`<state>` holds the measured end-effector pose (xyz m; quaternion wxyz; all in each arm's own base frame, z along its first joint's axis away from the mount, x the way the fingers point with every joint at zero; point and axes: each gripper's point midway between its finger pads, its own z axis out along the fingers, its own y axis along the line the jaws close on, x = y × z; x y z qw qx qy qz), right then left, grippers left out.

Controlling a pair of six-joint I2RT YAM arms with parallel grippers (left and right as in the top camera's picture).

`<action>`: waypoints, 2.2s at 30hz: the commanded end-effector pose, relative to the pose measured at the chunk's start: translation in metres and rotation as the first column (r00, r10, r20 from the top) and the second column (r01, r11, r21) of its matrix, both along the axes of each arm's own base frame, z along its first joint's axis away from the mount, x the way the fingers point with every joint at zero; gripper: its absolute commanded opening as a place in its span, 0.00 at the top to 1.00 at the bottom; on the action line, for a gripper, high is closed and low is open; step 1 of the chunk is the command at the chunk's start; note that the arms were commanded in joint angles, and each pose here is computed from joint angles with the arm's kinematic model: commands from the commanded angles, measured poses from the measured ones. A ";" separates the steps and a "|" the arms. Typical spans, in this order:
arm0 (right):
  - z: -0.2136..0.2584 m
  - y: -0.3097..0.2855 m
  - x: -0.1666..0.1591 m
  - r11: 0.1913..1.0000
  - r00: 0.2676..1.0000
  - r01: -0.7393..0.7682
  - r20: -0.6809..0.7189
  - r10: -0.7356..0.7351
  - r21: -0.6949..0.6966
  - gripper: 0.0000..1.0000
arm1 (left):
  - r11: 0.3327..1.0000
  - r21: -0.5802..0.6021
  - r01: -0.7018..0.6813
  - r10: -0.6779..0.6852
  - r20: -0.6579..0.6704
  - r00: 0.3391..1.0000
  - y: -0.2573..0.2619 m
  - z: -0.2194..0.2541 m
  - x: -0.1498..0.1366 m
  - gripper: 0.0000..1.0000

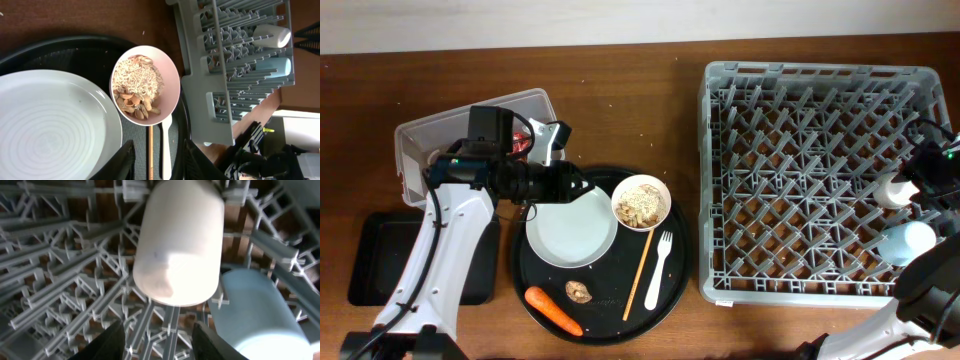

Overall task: Sort waste into correct bins and load items into the dishwasher rack
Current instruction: 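Carry the white cup to the rack's right edge and set it down, then release the white cup and lift the right gripper out of the rack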

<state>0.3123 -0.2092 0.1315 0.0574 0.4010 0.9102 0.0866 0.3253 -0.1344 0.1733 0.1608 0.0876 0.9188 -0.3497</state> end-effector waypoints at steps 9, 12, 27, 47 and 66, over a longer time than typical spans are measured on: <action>-0.017 -0.019 0.025 0.998 0.995 0.001 0.098 0.006 -0.069 0.52 | 1.000 0.006 0.009 -0.009 0.037 0.999 0.002 0.007 0.001 0.69; -0.023 -0.023 0.030 0.997 0.994 0.002 0.110 0.007 -0.079 0.51 | 1.000 0.006 0.009 -0.009 0.037 0.999 0.002 0.007 0.001 0.69; -0.020 -0.021 0.022 0.997 0.997 0.047 0.072 -0.042 -0.065 0.24 | 1.000 0.007 0.009 -0.009 0.029 1.000 0.002 0.007 0.000 0.69; -0.043 0.009 -0.001 0.999 0.997 -0.008 -0.080 0.005 -0.035 0.19 | 1.000 0.007 0.009 -0.009 0.023 1.000 0.002 0.006 -0.002 0.69; -0.016 -0.006 -0.002 0.998 0.998 0.026 -0.058 -0.029 -0.049 0.32 | 1.000 0.007 0.009 -0.009 0.023 1.000 0.002 0.006 -0.002 0.69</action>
